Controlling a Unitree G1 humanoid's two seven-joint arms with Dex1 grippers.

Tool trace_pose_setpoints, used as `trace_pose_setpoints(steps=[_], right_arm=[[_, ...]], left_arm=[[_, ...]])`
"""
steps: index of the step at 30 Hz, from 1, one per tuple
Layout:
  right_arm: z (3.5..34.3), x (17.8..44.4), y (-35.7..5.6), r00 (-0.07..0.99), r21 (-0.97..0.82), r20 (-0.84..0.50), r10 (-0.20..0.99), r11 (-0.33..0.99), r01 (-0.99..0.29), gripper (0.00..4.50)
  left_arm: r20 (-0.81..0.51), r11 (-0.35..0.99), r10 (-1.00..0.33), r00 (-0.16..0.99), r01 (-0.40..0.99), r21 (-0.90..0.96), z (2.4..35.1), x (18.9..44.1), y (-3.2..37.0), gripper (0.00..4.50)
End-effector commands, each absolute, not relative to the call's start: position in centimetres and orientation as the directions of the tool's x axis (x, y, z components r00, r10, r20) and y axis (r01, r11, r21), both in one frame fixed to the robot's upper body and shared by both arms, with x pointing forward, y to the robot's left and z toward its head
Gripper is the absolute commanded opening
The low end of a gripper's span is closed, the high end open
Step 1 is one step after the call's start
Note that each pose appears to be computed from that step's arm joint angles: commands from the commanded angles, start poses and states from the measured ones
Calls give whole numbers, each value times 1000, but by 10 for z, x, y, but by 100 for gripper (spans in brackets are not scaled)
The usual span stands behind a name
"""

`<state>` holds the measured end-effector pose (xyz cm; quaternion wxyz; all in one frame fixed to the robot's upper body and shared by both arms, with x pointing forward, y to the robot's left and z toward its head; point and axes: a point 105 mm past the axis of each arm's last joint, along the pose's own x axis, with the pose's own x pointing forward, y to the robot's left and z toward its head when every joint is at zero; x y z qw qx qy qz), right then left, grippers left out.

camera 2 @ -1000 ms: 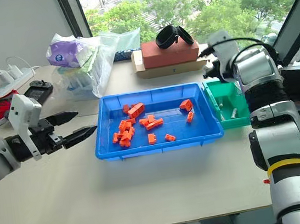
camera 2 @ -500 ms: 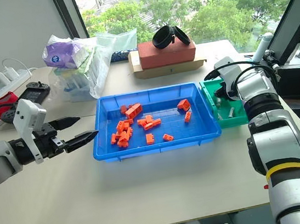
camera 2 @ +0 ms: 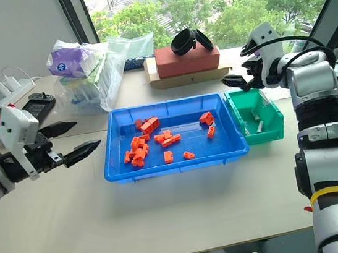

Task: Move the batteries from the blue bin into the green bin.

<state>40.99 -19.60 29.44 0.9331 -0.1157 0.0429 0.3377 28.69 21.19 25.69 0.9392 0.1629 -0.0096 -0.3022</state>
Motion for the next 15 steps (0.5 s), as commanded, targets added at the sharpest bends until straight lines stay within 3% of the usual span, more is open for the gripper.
trace_pose_setpoints(steps=[1, 5, 12, 15], right_arm=[[288, 377, -183, 664, -256, -163, 730, 619, -743, 448], [261, 370, -190, 705, -300, -218, 675, 641, -706, 448], [214, 358, -212, 712, -218, -327, 621, 684, -696, 448], [210, 361, -209, 722, -221, -312, 618, 692, -688, 448]], left_arm=[[-5, 804, -498, 867, 463, 373, 268, 285, 230, 450], [27, 840, -463, 886, 429, 331, 265, 284, 236, 450], [-35, 871, -433, 901, 429, 239, 242, 288, 248, 450], [-89, 890, -401, 912, 410, 201, 232, 296, 256, 450]])
